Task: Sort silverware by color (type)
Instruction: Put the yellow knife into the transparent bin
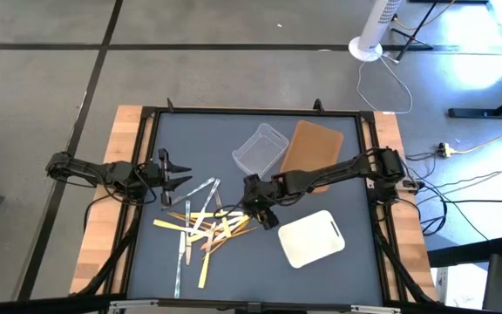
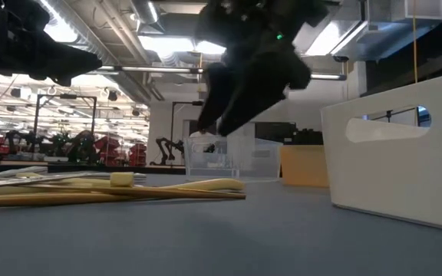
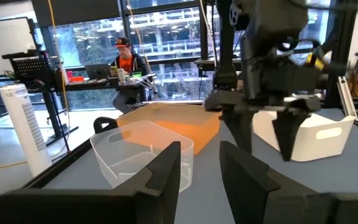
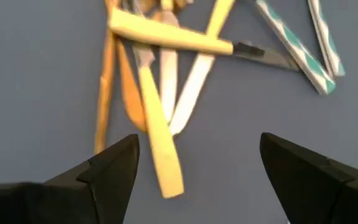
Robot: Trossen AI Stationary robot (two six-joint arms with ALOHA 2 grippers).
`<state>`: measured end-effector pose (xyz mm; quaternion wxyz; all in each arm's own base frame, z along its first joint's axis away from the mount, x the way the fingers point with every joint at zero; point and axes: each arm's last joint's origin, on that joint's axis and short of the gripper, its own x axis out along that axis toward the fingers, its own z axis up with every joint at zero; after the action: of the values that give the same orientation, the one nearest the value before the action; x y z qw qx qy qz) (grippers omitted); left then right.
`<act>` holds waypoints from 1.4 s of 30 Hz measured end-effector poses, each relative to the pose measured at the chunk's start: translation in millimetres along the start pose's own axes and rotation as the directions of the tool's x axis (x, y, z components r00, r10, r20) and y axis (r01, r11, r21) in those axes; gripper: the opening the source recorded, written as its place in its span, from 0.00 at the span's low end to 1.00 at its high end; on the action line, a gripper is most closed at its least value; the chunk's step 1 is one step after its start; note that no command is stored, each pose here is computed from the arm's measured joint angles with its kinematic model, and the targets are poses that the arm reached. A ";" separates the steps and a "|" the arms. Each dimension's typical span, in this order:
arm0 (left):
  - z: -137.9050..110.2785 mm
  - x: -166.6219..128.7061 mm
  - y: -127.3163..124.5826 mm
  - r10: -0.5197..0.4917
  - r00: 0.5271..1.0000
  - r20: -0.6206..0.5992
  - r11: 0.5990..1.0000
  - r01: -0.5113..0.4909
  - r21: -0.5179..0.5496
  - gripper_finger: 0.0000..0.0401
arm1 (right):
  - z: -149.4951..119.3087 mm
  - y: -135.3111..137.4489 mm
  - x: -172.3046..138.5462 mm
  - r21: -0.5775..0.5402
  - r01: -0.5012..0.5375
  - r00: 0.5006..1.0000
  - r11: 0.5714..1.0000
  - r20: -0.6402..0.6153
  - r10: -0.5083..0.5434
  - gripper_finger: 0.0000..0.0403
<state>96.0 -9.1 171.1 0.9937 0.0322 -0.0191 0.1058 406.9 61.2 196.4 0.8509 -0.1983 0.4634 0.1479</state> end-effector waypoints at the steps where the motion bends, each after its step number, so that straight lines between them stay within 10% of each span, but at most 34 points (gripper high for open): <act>1: 0.0 0.1 0.1 0.004 1.000 -0.002 1.000 -0.004 0.001 0.26 | -2.6 0.8 4.4 0.000 0.000 1.000 1.000 -0.024 0.000 0.79; 34: -1.2 1.0 0.1 0.021 1.000 -0.017 1.000 -0.021 0.007 0.26 | -20.0 9.0 53.0 0.011 -0.078 0.990 0.997 -0.121 0.079 0.79; 42: -1.3 1.0 0.1 0.021 1.000 -0.018 1.000 -0.020 0.007 0.26 | -24.3 3.1 53.6 0.076 -0.117 0.985 0.990 -0.118 0.126 0.62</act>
<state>97.0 -8.7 169.9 0.9926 0.0347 -0.0102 0.1163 416.1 56.1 138.4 0.8166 -0.1488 0.5308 0.1710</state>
